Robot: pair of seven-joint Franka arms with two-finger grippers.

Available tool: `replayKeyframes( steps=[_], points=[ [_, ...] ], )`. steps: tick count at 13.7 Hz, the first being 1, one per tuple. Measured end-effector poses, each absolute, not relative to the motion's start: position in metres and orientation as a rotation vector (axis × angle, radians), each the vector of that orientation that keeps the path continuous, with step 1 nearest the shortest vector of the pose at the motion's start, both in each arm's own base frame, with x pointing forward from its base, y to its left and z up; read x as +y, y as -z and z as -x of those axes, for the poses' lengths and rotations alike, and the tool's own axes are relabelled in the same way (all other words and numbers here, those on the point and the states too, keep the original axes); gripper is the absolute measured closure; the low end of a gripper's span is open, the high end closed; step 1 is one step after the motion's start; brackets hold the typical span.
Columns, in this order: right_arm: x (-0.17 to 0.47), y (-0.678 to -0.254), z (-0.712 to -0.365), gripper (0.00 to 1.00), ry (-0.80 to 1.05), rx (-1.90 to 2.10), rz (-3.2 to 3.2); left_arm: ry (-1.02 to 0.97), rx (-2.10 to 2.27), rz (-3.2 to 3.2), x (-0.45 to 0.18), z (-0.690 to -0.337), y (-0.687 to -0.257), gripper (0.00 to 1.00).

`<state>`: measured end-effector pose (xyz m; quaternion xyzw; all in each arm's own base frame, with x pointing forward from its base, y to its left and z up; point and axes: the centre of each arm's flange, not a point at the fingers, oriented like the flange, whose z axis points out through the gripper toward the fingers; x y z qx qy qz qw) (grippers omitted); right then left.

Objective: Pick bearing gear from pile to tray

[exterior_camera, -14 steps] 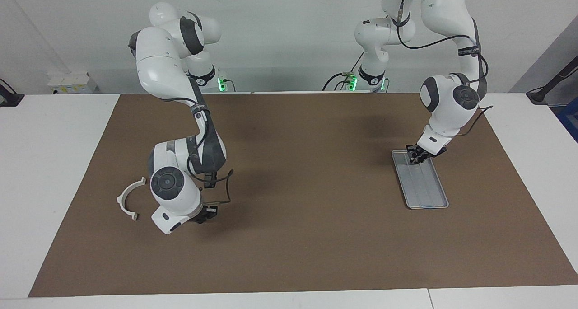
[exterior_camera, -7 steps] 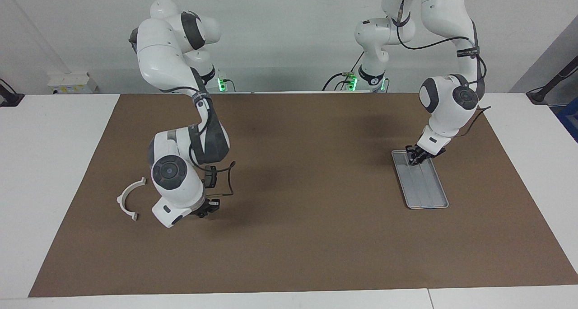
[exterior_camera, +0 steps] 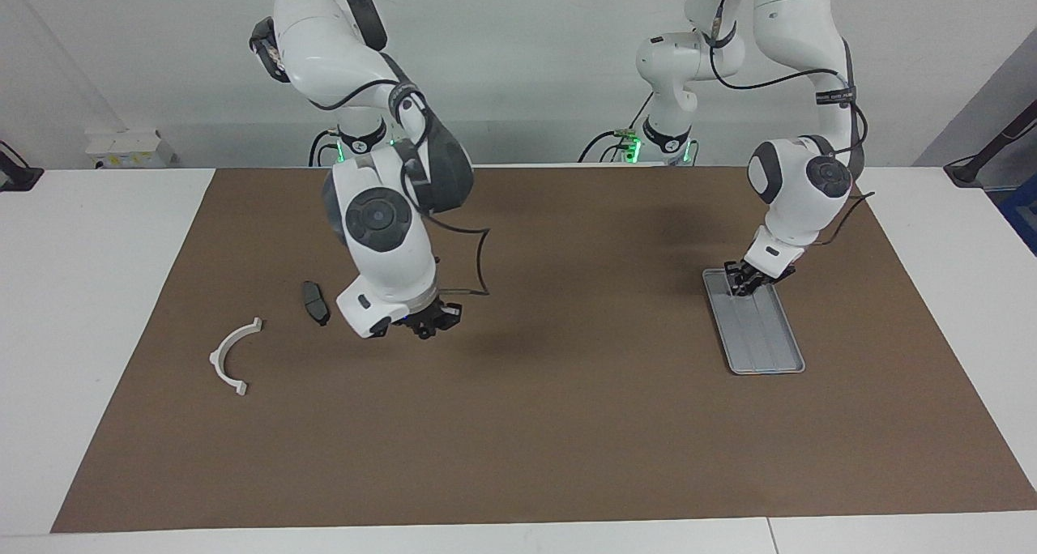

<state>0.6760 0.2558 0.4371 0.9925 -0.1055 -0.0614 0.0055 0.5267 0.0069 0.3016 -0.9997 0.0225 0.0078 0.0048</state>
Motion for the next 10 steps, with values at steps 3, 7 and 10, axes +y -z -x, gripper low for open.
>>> replayKeyframes(
  steps=[3,7,10],
  points=[
    [0.323,-0.452,-0.65,0.75,0.145,-0.532,-3.09,-0.023,0.073,3.131,0.006,-0.527,-0.302,0.26],
    [0.395,-0.451,-0.62,0.75,0.108,-0.791,-3.085,0.021,0.068,3.135,0.005,-0.542,-0.327,0.0],
    [0.44,-0.434,-0.602,0.75,0.094,-0.938,-3.07,0.049,0.061,3.14,0.004,-0.554,-0.345,0.0]
  ],
)
